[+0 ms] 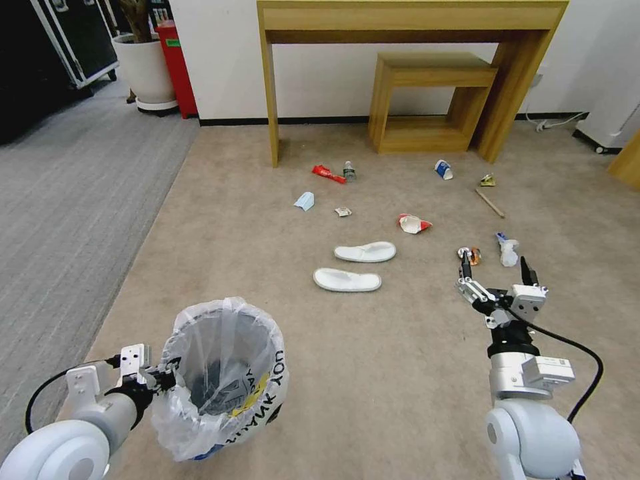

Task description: Pick up the trash bin and place the garbage on the floor into it.

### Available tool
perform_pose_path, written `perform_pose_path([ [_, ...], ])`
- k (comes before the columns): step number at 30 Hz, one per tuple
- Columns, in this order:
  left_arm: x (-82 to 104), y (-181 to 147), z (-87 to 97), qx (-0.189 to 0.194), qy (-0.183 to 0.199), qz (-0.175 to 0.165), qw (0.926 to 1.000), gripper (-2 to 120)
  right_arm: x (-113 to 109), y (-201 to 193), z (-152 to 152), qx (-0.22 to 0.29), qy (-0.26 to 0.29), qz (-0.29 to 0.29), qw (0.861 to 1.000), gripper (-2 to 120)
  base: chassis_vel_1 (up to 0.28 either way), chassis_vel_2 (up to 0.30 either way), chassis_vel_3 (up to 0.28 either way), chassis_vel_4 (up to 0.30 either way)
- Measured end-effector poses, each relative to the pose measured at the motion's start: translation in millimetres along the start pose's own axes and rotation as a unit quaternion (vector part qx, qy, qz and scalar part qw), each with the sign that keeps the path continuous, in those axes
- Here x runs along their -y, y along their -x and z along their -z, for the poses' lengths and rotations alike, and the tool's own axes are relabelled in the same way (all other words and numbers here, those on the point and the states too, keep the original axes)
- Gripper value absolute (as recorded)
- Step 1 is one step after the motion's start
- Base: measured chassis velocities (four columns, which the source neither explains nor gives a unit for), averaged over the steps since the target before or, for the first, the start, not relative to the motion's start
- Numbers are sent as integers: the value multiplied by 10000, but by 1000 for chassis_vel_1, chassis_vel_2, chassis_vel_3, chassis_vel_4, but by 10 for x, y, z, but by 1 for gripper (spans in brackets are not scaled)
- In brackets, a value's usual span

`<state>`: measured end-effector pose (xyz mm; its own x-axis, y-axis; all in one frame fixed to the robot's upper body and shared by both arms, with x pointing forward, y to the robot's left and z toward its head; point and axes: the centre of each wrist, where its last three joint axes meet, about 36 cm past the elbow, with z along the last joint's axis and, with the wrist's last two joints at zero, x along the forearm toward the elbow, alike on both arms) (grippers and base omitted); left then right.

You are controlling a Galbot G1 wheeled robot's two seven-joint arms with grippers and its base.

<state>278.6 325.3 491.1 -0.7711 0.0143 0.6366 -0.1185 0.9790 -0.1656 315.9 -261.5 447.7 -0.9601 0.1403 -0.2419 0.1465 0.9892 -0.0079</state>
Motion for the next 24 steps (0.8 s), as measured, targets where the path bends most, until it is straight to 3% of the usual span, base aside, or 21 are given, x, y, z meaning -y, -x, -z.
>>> perform_pose_path([
  [24,-32,35,21,3,19,18,10000,0,-11,39,-22,-44,14,-10,10000,100,-102,98,96,-94],
])
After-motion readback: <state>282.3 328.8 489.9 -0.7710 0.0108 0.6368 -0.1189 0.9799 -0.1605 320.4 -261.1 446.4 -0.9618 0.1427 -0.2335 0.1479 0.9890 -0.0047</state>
